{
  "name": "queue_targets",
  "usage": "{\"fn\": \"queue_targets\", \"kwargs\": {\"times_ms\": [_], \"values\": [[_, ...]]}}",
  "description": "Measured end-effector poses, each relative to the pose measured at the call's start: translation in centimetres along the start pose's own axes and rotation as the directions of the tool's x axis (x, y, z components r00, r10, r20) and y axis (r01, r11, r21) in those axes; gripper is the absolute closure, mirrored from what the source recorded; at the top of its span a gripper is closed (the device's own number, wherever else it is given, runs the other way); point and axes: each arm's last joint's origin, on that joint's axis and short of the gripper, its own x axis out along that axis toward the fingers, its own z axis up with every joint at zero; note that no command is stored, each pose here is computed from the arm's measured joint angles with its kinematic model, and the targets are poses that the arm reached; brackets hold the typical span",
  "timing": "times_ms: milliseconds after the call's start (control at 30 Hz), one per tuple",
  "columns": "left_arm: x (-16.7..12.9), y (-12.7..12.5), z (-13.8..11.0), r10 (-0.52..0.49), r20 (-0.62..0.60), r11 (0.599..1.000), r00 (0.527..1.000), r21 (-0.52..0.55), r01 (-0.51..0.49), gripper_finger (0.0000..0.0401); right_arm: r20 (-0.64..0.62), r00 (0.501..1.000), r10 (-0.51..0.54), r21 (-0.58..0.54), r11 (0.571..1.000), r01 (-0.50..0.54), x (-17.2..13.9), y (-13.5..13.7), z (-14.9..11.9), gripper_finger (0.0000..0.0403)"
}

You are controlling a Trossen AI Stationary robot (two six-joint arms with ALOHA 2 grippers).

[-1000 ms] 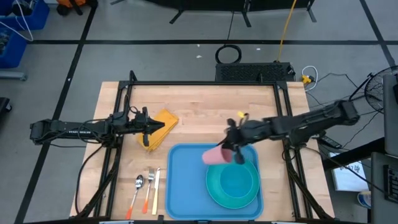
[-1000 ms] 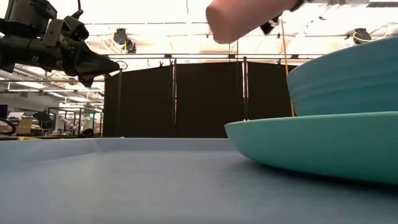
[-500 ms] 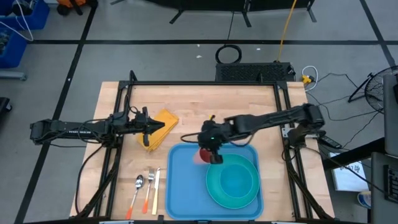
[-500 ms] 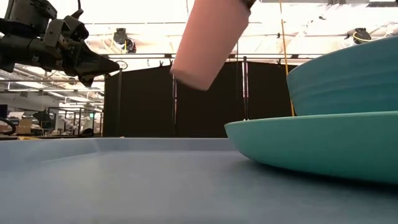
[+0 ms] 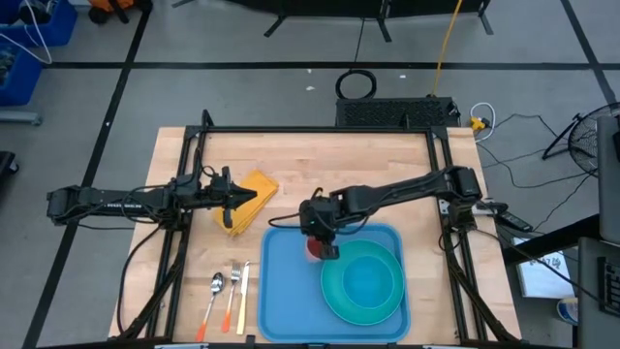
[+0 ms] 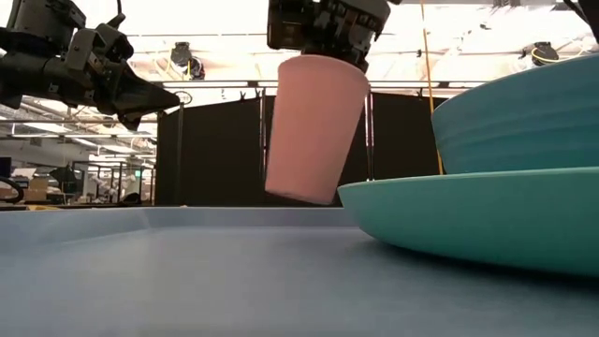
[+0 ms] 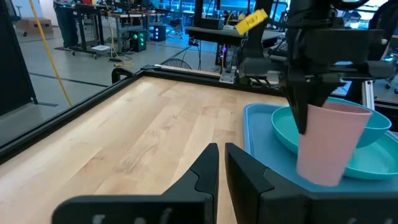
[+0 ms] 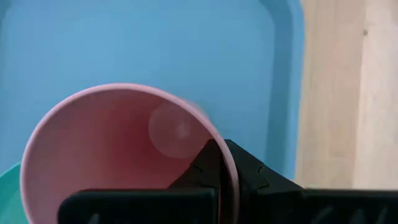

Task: Set up tray
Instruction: Put the pink cup on the blue serving tray to the top left of the green plate

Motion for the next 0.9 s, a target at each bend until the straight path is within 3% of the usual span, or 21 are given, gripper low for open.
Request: {"fn": "queue_targets", "kwargs": {"times_ms": [333,900], "values": [[0.0,0.0,0.0,0.000,0.000,1.000,1.000,0.000,0.000,0.0370,-0.039,0.998,0.041,0.014,0.999,-0.041,2.9,-0.4,-0.1,0.0403],[0.0,0.0,0.0,-0.001,0.000,1.000,1.000,0.000,0.001,0.0370,-0.054,0.998,0.037,-0.006,0.999,-0.038,3.0,-0.2,-0.2,0.0403]]}}
